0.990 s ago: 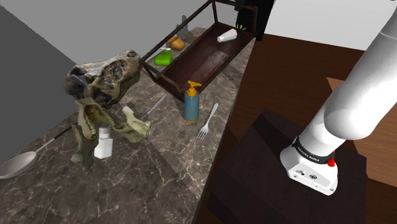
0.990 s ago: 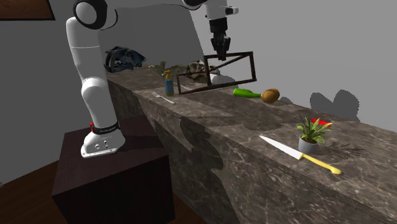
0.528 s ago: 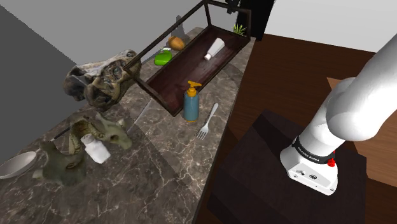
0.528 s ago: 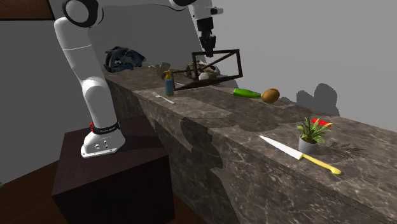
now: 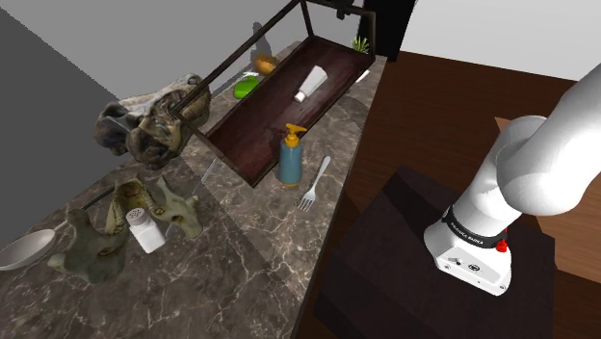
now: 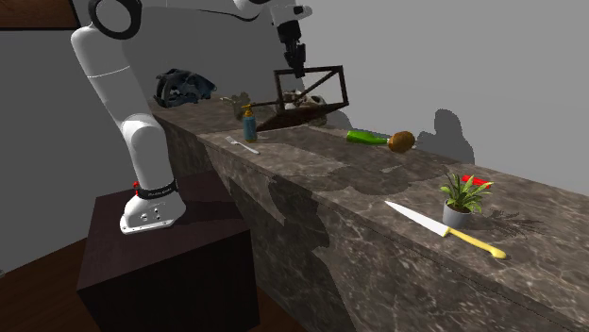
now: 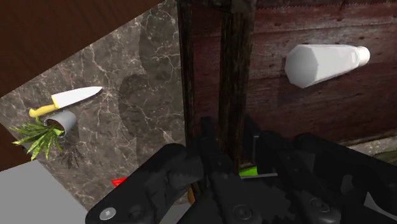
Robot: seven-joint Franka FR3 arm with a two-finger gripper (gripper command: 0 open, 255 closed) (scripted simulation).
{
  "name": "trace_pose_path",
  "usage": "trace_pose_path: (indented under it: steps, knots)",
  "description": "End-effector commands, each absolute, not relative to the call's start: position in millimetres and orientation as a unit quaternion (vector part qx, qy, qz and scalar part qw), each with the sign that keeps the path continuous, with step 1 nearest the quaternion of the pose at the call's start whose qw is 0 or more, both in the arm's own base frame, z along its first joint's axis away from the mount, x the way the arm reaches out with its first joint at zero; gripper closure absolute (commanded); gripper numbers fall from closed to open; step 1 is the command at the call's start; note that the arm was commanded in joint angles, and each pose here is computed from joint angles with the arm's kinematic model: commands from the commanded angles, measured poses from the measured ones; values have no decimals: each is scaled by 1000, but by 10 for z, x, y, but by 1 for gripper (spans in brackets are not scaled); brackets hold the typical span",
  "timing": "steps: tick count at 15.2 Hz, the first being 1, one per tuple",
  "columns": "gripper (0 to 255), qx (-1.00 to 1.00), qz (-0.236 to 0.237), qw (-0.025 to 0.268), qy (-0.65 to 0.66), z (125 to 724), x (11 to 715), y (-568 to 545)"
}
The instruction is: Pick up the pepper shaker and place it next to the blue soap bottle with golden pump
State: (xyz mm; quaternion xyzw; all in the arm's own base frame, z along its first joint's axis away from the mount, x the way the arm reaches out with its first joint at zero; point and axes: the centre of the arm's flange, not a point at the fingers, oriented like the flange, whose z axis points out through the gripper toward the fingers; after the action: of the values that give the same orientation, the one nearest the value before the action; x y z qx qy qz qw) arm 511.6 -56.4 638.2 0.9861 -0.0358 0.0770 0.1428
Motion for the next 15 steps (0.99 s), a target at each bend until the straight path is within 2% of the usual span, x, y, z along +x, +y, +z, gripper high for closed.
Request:
trace_pose_path:
  steps: [1,2,3,4,15]
  knots:
    - [255,995,73,44,-42,6284,5081,-65]
    - [255,995,73,44,-42,6284,5066,66]
    - [255,975,86,202,-29,6385,5088,-333]
    - [0,975,86,202,-29,6385,5088,-333]
    - [0,907,0,17,421,5373,5334,-108]
